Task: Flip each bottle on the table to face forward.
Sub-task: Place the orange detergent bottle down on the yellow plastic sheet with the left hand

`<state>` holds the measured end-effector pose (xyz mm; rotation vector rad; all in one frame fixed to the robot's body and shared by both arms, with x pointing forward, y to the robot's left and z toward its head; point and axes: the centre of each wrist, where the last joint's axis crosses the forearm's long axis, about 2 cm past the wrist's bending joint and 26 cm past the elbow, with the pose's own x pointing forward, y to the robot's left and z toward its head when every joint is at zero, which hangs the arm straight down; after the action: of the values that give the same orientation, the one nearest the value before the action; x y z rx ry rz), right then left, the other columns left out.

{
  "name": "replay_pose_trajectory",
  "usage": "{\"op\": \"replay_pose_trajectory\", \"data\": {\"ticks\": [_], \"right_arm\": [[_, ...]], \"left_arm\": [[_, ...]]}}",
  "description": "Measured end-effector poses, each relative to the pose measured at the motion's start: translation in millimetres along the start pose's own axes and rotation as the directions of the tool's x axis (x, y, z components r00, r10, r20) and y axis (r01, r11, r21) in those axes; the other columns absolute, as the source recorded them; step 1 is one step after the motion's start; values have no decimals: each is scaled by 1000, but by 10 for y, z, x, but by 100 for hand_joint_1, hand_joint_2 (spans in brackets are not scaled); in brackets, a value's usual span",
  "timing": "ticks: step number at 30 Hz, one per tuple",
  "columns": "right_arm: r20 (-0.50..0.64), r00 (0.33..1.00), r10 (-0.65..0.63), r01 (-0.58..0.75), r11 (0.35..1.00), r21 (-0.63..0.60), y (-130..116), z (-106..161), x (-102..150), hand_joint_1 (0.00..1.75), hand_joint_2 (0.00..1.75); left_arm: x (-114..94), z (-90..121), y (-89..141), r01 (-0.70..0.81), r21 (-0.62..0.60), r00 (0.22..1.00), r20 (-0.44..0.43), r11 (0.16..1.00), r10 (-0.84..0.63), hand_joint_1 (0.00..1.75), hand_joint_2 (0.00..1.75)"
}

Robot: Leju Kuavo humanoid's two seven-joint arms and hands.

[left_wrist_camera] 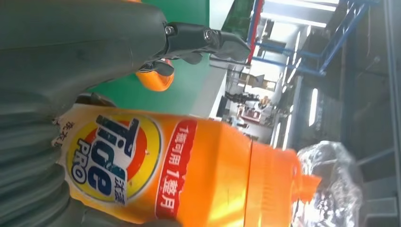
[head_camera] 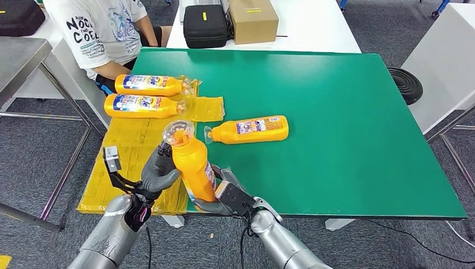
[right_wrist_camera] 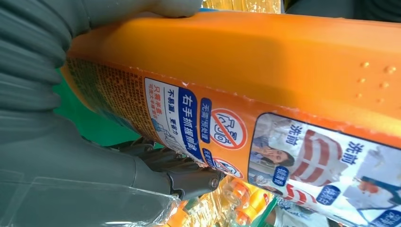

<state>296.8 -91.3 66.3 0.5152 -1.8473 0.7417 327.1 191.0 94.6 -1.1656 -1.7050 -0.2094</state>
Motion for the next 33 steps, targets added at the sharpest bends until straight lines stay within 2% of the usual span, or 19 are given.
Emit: {"op": "replay_pose_trajectory", "data": {"ticks": [5,21,33], "right_arm": [[16,1000,5,-5,1000,-20,-42,3,21,175,175],[98,994,43,-41,999,-17,-117,-47,169,175,175],[94,995,43,-44,999,4,-112,-42,163,175,175]], "left_arm": [[1,54,18,21,-4,1000,-22,1000,-21,0,175],[70,225,184,77,97,996,-42,992,-73,0,175],[71,238,176,84,69,996,-33,994,-82,0,175]]}}
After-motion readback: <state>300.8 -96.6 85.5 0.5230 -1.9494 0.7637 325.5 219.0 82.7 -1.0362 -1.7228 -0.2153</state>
